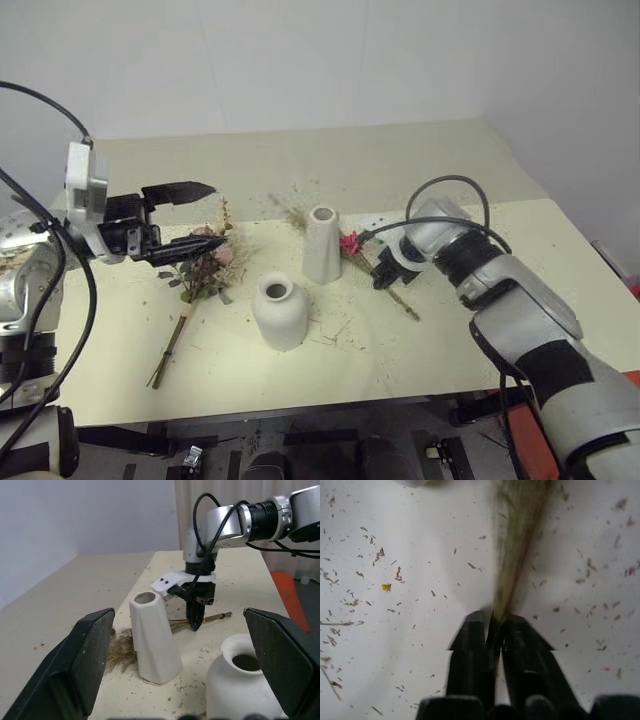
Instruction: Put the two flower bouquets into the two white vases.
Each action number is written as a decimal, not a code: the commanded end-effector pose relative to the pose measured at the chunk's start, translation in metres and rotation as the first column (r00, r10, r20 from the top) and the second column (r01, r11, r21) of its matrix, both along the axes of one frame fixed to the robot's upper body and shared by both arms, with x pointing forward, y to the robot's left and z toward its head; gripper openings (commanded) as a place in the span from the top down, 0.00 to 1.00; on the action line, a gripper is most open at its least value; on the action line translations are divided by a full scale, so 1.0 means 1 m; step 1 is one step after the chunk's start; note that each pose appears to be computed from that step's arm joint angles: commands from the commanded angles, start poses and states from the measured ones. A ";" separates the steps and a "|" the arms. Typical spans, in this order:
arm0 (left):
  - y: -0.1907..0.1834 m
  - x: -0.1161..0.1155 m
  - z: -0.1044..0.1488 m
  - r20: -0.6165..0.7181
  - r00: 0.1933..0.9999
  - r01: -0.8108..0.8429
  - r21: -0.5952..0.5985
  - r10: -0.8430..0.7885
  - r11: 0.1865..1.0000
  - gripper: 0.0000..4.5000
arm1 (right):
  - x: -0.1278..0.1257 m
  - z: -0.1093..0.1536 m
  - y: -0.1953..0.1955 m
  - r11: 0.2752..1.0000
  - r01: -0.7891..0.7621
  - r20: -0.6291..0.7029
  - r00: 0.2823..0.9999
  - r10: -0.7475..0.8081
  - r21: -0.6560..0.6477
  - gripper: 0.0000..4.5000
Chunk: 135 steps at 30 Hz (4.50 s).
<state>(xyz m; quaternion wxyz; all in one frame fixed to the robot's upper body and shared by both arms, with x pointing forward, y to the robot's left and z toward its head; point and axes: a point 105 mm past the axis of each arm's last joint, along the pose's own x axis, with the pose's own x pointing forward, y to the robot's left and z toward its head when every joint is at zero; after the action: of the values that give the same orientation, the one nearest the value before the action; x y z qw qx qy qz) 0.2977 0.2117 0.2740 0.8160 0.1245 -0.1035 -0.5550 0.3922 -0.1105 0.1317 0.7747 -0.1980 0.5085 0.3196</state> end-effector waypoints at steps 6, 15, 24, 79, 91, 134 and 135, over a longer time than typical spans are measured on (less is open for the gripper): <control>0.009 0.003 0.004 -0.058 0.995 -0.079 -0.018 0.077 0.997 0.00 | 0.028 0.060 -0.048 0.888 0.343 0.190 0.892 -0.410 0.306 1.00; 0.016 0.011 0.005 -0.090 0.989 -0.116 0.010 0.117 0.993 0.00 | 0.031 0.186 -0.059 0.697 -0.036 0.620 0.491 -0.612 0.716 1.00; 0.024 0.005 0.005 -0.093 0.987 -0.129 0.021 0.130 0.991 0.00 | -0.013 0.237 0.003 0.484 -0.456 0.665 0.518 -0.538 0.747 1.00; 0.025 -0.013 0.005 -0.106 0.983 -0.148 0.033 0.150 0.988 0.00 | -0.017 0.114 0.081 0.620 -0.541 0.792 0.563 -0.235 0.568 0.40; 0.026 -0.010 0.003 -0.119 0.981 -0.152 0.037 0.156 0.988 0.00 | -0.044 0.102 0.059 0.704 -0.562 0.803 0.595 -0.020 0.434 0.10; 0.072 0.051 -0.159 -0.128 0.478 -0.500 0.774 0.869 0.389 0.33 | -0.105 0.123 0.000 0.558 -0.816 0.827 0.413 0.382 0.149 0.09; 0.071 0.052 -0.159 -0.136 0.480 -0.501 0.768 0.867 0.398 0.40 | -0.106 0.123 -0.002 0.561 -0.815 0.826 0.413 0.382 0.148 0.09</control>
<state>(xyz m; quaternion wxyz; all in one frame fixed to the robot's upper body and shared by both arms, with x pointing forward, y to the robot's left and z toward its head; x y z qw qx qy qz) 0.3498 0.2752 0.1180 0.8725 0.2659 0.3736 -0.1690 0.2940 -0.1098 0.2401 0.7527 -0.2489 -0.0293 0.6088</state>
